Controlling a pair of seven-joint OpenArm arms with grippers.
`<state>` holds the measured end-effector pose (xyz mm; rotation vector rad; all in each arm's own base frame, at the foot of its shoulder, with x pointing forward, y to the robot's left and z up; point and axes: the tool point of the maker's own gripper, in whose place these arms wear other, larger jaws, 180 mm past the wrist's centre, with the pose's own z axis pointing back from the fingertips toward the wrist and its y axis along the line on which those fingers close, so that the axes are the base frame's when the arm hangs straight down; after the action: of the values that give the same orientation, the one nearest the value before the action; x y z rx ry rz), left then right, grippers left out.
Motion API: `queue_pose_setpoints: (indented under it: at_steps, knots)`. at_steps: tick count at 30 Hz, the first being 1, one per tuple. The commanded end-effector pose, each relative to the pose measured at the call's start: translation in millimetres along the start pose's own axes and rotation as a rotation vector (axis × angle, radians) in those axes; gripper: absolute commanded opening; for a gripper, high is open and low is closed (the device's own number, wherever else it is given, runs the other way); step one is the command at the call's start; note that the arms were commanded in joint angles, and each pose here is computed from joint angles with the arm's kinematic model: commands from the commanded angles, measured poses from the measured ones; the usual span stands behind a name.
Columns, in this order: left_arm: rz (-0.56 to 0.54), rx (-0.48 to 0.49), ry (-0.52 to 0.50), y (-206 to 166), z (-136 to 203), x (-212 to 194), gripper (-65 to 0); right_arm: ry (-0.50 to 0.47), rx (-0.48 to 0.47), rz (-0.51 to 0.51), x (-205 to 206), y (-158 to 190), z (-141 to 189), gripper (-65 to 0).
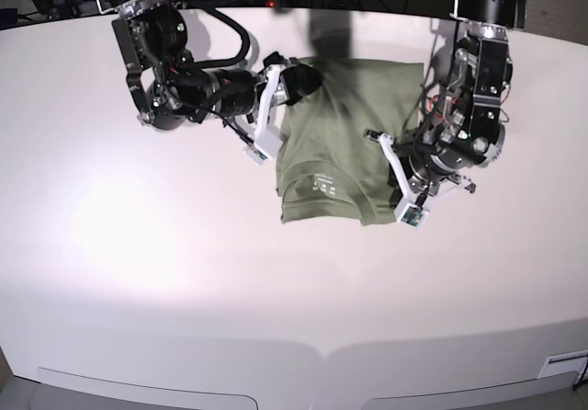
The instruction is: Fold the T-shirt properly
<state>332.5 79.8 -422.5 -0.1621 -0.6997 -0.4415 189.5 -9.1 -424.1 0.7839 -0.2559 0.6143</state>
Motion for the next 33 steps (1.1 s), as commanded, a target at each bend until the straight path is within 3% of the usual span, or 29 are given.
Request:
queue_pose_setpoints:
  at_steps: [1, 6, 13, 19, 24, 29, 33]
  knots:
    - [-0.006, 0.012, -0.046, 6, 3, 20, -65.0, -0.022, -0.012, 0.034, 11, 0, 6, -42.1]
    - [-0.016, 0.024, -0.038, 13, 4, 30, -65.0, -0.056, -0.095, 0.104, 24, -7, 13, -42.1]
    - [-0.026, 0.035, -0.096, 18, 6, 52, -65.0, -0.208, -0.256, 0.266, 71, -16, 34, -42.1]
    - [-0.033, 0.053, -0.124, 27, 9, 57, -65.0, -0.304, -0.302, 0.338, 107, -15, 58, -42.4]
    - [0.022, 0.198, -0.153, 70, 35, 63, -65.0, -0.398, -0.403, 0.292, 121, -39, 99, -44.6]
    - [-0.014, 0.165, -0.193, 70, 81, 64, -65.0, -0.478, -0.468, 0.175, 114, -58, 151, -44.6]
    - [-0.063, 0.197, -0.168, 64, 109, 34, -65.0, -0.512, -0.513, 0.099, 87, -58, 186, -44.6]
